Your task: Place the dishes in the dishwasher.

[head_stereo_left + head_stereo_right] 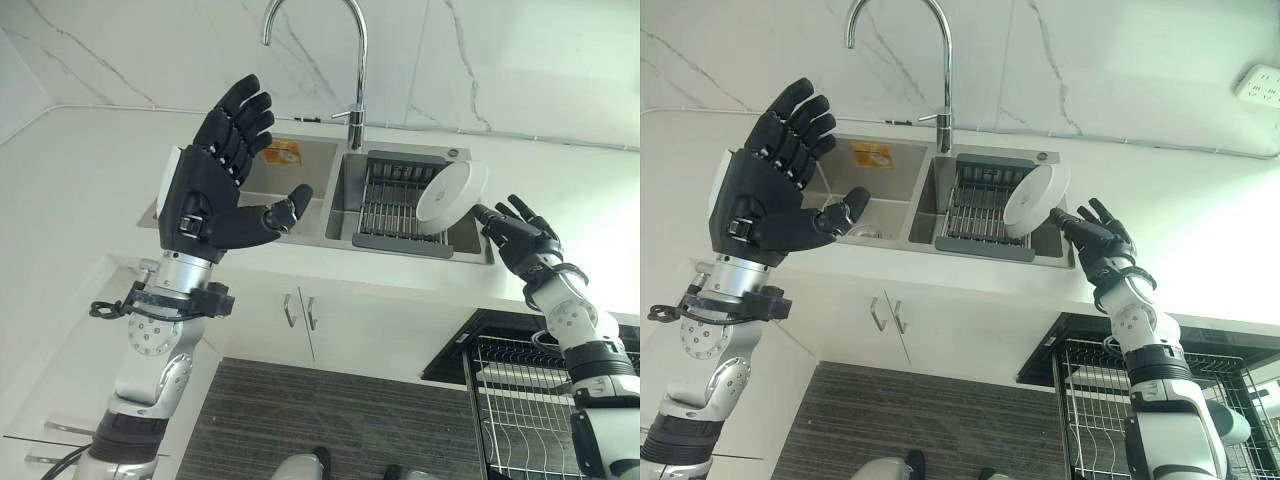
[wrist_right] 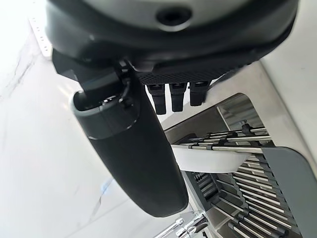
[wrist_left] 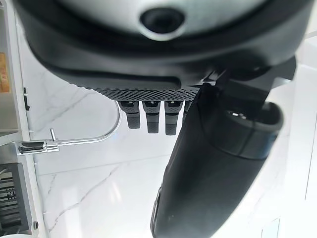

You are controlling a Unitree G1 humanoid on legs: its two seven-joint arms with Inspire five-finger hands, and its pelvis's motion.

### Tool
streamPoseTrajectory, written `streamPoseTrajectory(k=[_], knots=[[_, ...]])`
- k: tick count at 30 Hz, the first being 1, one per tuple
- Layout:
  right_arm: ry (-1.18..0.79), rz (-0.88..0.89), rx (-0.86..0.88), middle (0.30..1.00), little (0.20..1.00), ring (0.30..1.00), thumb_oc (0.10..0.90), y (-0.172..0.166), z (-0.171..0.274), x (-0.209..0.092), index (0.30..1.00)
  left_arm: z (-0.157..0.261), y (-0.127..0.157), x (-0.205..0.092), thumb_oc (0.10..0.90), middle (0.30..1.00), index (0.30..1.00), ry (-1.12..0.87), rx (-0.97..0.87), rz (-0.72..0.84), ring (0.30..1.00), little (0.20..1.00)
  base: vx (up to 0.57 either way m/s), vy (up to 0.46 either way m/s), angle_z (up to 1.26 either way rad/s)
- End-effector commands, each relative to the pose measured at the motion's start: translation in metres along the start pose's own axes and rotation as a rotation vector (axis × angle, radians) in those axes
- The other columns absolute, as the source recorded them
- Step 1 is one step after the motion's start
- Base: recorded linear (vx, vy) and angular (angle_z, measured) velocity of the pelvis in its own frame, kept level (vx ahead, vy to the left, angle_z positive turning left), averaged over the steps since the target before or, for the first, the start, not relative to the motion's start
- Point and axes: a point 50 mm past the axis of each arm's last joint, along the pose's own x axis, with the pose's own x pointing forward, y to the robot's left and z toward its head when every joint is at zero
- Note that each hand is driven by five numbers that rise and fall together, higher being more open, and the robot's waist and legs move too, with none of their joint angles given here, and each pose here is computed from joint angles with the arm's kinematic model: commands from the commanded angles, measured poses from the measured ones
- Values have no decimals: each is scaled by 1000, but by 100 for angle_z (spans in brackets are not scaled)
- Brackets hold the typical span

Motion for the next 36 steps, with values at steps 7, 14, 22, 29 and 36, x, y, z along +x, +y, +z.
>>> streamPoseTrajectory(k=[7,14,22,29,36], knots=[[-180,76,-4,900,900,900,800,20,66,8,900,28,-6,22,800,900,900,-150,3,-66,900,900,0,0,0],[-164,66,-21,900,900,900,800,19,70,12,900,28,-6,24,800,900,900,-143,2,-66,900,900,12,4,5],[-152,45,-27,900,900,900,800,16,71,13,900,27,-5,23,800,900,900,-136,1,-67,900,900,11,3,4],[-160,30,-20,900,900,900,800,12,75,13,900,28,-3,22,800,900,900,-126,5,-68,900,900,27,-14,11],[-174,9,0,900,900,900,800,9,77,14,900,30,1,22,800,900,900,-117,20,-71,900,900,29,-29,11]])
